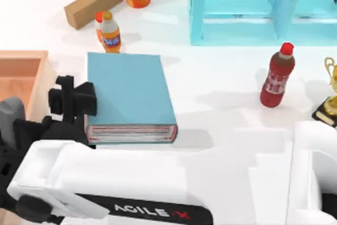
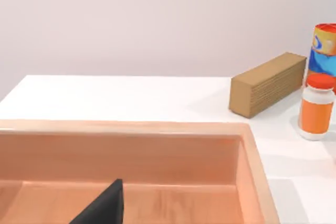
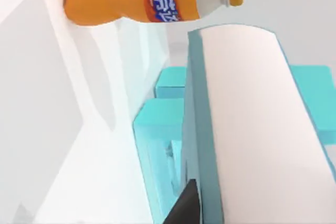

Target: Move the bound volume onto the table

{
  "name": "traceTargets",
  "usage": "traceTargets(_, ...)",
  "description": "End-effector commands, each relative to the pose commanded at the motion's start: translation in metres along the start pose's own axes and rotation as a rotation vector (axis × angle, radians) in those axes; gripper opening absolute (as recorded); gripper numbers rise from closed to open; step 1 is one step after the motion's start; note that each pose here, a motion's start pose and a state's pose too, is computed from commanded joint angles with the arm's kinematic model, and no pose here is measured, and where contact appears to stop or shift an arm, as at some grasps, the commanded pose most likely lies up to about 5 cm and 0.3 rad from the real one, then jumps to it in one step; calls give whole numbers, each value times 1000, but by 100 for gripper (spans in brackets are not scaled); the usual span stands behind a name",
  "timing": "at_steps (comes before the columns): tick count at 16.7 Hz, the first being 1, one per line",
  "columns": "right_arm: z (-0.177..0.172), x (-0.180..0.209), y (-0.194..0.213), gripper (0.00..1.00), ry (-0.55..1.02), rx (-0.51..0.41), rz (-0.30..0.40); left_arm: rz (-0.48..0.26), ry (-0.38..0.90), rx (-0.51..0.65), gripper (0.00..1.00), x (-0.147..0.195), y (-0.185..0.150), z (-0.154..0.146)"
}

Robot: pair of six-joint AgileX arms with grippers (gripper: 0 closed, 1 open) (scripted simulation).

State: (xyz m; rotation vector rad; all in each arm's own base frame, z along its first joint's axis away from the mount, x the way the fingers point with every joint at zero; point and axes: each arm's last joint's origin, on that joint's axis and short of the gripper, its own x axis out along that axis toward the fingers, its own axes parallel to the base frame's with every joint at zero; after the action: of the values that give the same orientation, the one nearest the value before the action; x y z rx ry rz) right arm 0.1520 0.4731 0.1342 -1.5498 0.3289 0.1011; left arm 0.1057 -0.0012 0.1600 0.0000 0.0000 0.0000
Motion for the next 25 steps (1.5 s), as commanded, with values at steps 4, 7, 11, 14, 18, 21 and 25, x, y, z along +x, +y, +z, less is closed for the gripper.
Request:
traceTargets(4, 1, -2, 2, 0, -1, -7, -4, 0, 0, 0, 100, 0, 0, 0)
traceTargets(7, 2, -2, -25, 0, -7, 69, -9, 0, 0, 0, 100, 0, 0, 0)
traceTargets(11, 2, -6, 2, 0, -1, -7, -4, 0, 0, 0, 100, 0, 0, 0)
traceTargets(14, 1, -4, -29, 0, 1, 67, -10, 0, 0, 0, 100, 0, 0, 0)
traceTargets(18, 2, 1, -13, 0, 1, 69, -10, 0, 0, 0, 100, 0, 0, 0)
traceTargets(21, 1, 4, 0, 0, 1, 67, -10, 0, 0, 0, 100, 0, 0, 0)
traceTargets(25, 1, 4, 0, 8, 1, 67, -10, 0, 0, 0, 100, 0, 0, 0)
